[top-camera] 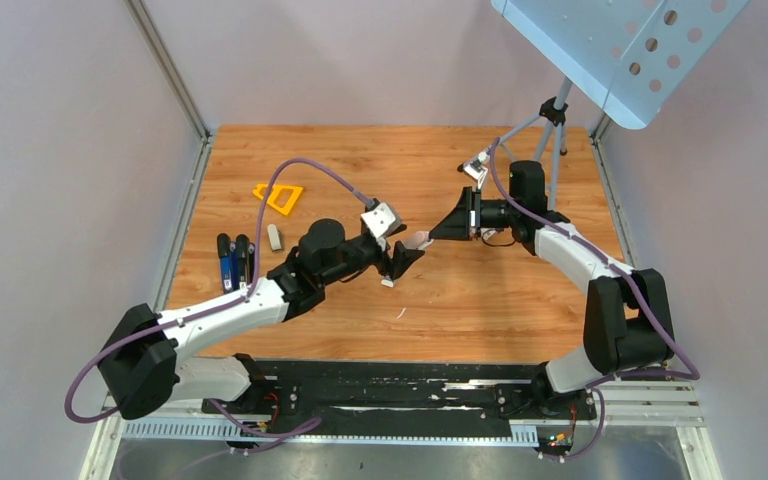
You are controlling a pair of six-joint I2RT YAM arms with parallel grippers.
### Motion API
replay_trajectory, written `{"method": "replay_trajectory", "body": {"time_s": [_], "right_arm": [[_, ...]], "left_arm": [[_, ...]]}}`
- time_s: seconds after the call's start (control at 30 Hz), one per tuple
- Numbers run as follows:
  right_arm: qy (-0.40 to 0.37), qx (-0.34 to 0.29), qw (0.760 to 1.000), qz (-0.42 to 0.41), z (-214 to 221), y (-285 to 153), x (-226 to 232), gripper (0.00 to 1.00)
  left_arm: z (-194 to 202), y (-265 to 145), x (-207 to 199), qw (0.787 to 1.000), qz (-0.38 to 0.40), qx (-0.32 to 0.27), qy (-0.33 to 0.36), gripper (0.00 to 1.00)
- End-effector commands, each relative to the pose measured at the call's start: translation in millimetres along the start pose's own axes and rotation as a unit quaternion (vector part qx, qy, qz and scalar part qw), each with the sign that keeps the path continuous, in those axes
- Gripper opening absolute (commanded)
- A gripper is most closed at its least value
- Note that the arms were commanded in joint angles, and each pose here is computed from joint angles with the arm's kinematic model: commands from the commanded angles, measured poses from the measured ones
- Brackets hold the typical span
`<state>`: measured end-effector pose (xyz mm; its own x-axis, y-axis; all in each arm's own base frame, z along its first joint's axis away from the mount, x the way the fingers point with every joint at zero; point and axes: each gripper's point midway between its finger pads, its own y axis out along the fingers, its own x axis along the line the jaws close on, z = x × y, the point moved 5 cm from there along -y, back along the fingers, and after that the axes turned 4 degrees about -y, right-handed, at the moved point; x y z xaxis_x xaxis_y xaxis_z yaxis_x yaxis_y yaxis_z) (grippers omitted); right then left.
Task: Unload the staples from the stapler
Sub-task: Pick up the stapler from the center of the board, then unload the staple at the center of the board.
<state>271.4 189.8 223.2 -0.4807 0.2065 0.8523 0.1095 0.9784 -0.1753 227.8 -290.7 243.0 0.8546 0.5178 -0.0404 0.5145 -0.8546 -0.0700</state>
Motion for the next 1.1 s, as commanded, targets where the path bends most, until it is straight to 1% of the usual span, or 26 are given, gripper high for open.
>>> {"method": "replay_trajectory", "body": {"time_s": [0.0,0.1,0.17,0.2,0.27,0.37,0.47,0.5,0.67,0.7,0.8,0.9,0.93,1.07], "right_arm": [[-0.022,0.011,1.0,-0.005,-1.3,0.3,3.1,0.0],[-0.037,0.011,0.999,0.005,-1.9,-2.4,-1.2,0.0],[-0.053,0.017,0.998,0.019,-2.0,-6.5,-4.4,0.0],[-0.068,0.019,0.997,0.024,-3.1,-8.3,-5.0,0.0],[-0.118,0.023,0.992,0.039,-7.8,-12.4,-5.8,0.0],[-0.214,0.024,0.975,0.056,-17.7,-17.9,-5.6,0.0],[-0.314,0.02,0.947,0.071,-30.4,-21.5,-5.1,0.0],[-0.35,0.02,0.933,0.077,-34.7,-22.7,-5.9,0.0],[-0.476,0.005,0.874,0.097,-56.1,-28.4,2.9,0.0],[-0.497,-0.004,0.862,0.102,-60.4,-29.8,6.3,0.0],[-0.572,-0.048,0.811,0.112,-74.4,-33.2,19.2,0.0],[-0.628,-0.095,0.765,0.112,-88.7,-34.2,35.6,0.0],[-0.636,-0.105,0.756,0.113,-91.2,-33.7,39.7,0.0],[-0.68,-0.141,0.712,0.106,-89.1,-31.6,58.5,0.0]], "left_arm": [[-10.5,-6.6,-0.5,0.998,-0.022,-0.041,-0.035,0.73],[-20.9,-17.8,6.2,0.994,-0.06,-0.07,-0.058,0.88],[-28.2,-27.7,13.0,0.987,-0.097,-0.093,-0.092,0.98],[-31.2,-32.9,18.4,0.98,-0.121,-0.105,-0.122,1.0],[-33.0,-41.4,29.7,0.958,-0.156,-0.116,-0.213,1.0],[-28.9,-46.6,38.7,0.922,-0.147,-0.101,-0.343,1.0],[-23.7,-47.3,37.8,0.883,-0.117,-0.095,-0.444,1.0],[-22.4,-47.6,37.2,0.87,-0.112,-0.099,-0.47,0.99],[-22.5,-53.2,36.4,0.804,-0.083,-0.157,-0.568,0.99],[-22.0,-53.9,37.0,0.792,-0.078,-0.164,-0.583,0.99],[-18.7,-50.0,36.7,0.762,-0.068,-0.163,-0.623,0.99],[-21.5,-42.2,36.3,0.737,-0.039,-0.171,-0.653,0.98],[-24.7,-39.5,36.6,0.725,-0.024,-0.179,-0.664,0.98],[-40.2,-29.8,37.8,0.692,0.042,-0.217,-0.687,0.93]]}}
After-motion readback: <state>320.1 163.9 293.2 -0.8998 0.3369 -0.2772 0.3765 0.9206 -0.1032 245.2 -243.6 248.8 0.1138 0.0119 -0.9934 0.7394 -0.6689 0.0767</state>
